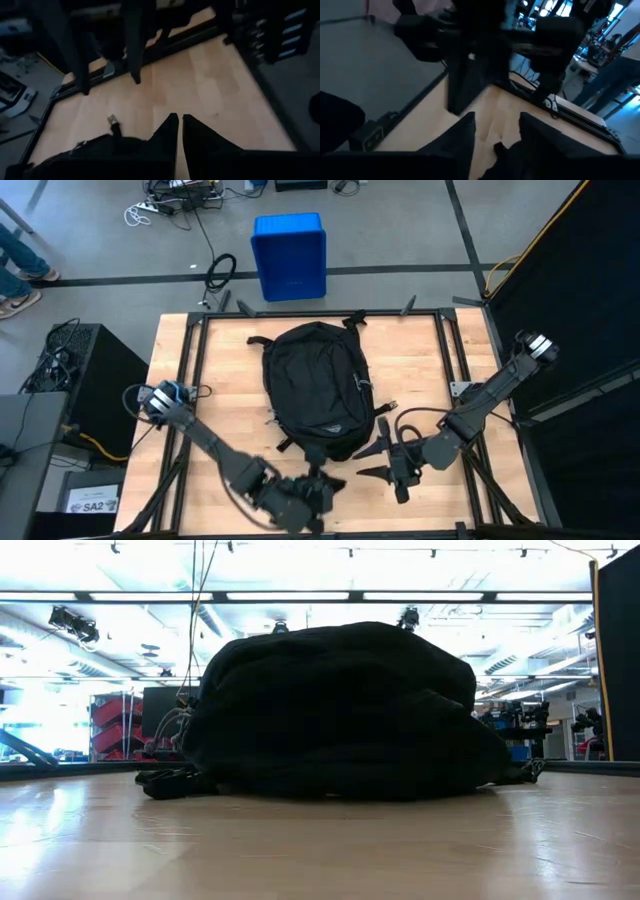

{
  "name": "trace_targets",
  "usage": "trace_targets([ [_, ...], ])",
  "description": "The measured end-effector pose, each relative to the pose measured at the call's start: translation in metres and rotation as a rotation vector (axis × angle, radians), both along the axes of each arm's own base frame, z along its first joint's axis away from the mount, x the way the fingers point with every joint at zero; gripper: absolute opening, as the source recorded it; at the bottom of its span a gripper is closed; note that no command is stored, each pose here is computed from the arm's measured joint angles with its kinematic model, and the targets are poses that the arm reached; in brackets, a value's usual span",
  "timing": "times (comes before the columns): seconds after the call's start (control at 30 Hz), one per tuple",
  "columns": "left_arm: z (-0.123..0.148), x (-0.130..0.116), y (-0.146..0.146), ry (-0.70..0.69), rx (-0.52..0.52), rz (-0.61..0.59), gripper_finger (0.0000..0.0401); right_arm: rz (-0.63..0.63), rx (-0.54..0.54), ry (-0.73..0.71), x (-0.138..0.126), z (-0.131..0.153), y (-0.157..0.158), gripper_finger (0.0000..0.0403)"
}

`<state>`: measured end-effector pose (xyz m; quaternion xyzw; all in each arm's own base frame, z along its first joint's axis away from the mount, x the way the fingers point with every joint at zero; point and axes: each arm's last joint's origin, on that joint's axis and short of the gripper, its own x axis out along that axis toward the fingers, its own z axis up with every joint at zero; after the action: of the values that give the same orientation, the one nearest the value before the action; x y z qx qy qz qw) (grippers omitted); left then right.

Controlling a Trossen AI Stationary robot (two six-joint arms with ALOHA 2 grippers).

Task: Unpack backpack
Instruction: Return to home position

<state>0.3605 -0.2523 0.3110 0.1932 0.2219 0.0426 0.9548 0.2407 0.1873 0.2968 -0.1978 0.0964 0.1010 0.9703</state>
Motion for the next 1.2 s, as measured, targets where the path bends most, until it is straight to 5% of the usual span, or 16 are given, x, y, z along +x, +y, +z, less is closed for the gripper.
trace_targets([
  [0.13, 0.009, 0.009, 0.035, -0.091, -0.065, 0.056, 0.0000, 0.003, -0.041, 0.028, 0.001, -0.002, -0.004, 0.0067],
  [0.23, 0.009, 0.012, 0.053, -0.199, -0.128, -0.074, 0.0000, 0.040, -0.032, 0.041, 0.002, 0.000, -0.009, 0.0017],
  [0.37, -0.003, -0.001, 0.091, -0.294, -0.174, -0.085, 0.0000, 0.059, -0.025, 0.059, 0.005, 0.000, -0.017, 0.0011],
  [0.57, -0.020, -0.048, 0.144, -0.401, -0.229, -0.008, 0.0000, 0.024, -0.025, 0.082, -0.002, 0.011, -0.038, 0.0002],
  [0.73, -0.007, -0.091, 0.178, -0.507, -0.281, 0.036, 0.0000, -0.025, 0.032, -0.007, -0.018, 0.026, -0.063, 0.0002],
  [1.2, 0.029, -0.196, 0.216, -0.566, -0.339, 0.074, 0.0000, -0.144, 0.180, -0.332, -0.118, 0.032, -0.139, 0.0000],
])
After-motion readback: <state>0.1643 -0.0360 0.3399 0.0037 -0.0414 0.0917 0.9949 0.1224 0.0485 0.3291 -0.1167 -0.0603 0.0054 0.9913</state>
